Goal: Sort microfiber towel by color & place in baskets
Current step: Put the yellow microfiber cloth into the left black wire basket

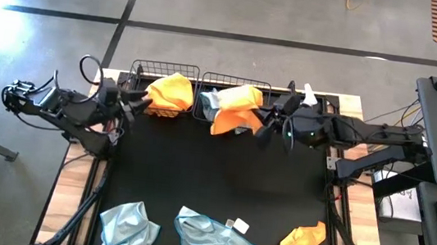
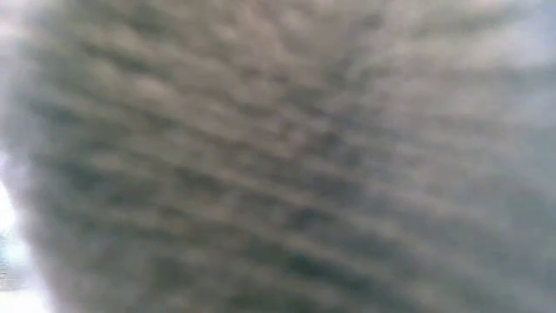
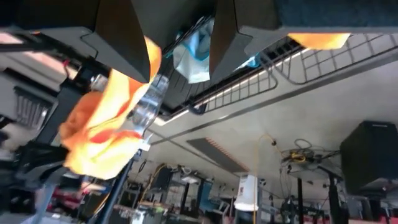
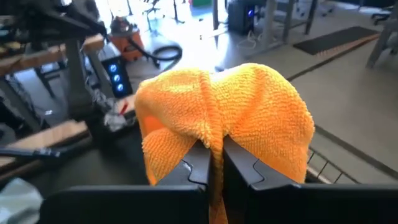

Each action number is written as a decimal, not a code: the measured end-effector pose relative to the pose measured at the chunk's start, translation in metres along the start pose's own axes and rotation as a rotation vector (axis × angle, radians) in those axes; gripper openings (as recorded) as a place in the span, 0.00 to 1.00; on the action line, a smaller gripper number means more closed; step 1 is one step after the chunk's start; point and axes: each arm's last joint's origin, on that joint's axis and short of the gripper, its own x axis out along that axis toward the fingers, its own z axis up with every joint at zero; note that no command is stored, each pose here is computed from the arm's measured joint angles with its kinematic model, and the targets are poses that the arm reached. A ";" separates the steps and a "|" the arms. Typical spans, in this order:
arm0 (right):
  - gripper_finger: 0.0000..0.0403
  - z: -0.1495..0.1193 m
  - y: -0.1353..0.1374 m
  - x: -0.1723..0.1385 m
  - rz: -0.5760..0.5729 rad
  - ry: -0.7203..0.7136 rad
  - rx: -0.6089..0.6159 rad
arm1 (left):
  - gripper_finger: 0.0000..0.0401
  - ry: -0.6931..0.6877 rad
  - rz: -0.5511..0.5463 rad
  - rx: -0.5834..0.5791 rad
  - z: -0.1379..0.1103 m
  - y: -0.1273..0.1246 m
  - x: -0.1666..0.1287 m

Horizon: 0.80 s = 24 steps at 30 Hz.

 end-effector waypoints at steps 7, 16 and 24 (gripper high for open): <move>0.03 0.010 -0.023 0.014 -0.024 -0.022 0.035 | 0.38 -0.084 -0.041 -0.005 0.012 -0.005 -0.001; 0.03 0.016 -0.038 0.057 0.113 -0.015 0.086 | 0.38 -0.142 -0.060 0.018 0.020 -0.008 -0.002; 0.03 0.025 -0.028 0.116 0.102 0.022 0.040 | 0.38 -0.156 -0.061 0.047 0.023 -0.004 -0.006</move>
